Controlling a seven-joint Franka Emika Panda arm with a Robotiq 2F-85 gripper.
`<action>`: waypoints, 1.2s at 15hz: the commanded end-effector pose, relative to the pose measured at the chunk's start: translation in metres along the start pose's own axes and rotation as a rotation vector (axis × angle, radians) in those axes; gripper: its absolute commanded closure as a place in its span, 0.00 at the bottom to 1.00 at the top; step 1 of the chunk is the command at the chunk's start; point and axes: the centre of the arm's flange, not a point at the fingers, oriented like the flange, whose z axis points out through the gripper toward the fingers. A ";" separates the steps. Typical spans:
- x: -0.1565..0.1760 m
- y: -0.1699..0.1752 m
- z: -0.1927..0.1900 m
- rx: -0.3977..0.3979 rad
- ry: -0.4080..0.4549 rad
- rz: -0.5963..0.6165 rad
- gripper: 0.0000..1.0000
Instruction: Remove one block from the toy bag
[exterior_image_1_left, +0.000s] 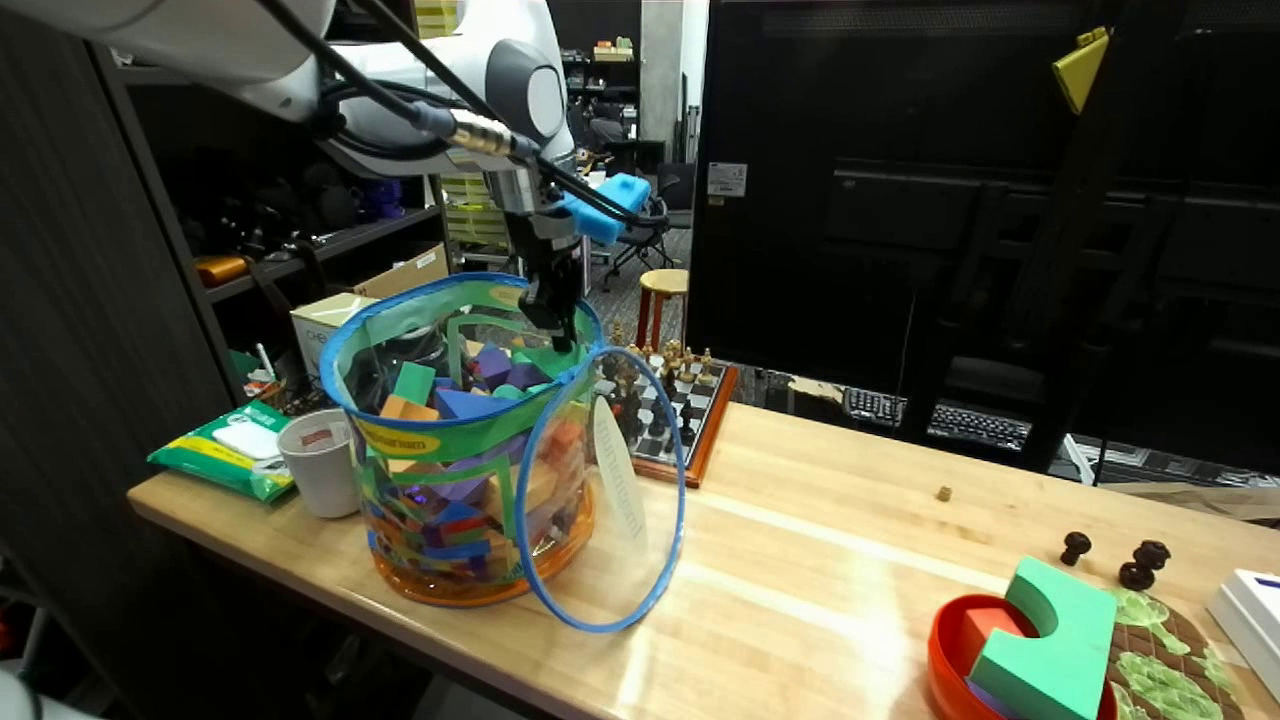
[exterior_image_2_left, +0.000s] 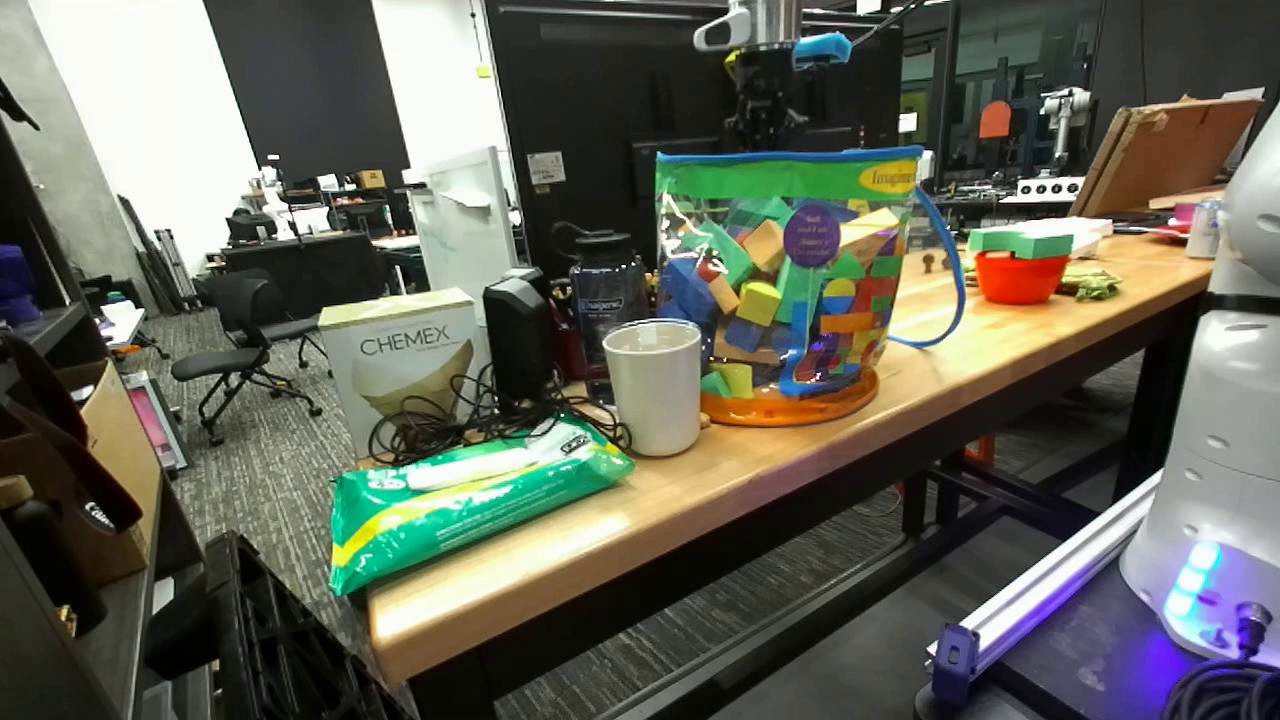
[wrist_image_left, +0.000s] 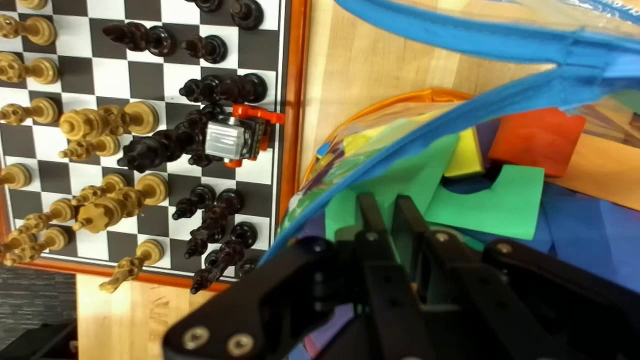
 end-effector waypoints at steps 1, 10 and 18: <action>0.003 -0.011 -0.027 0.017 0.017 0.018 0.99; 0.009 -0.024 -0.069 -0.010 0.042 0.043 0.97; -0.017 -0.039 -0.143 -0.173 0.056 0.164 0.97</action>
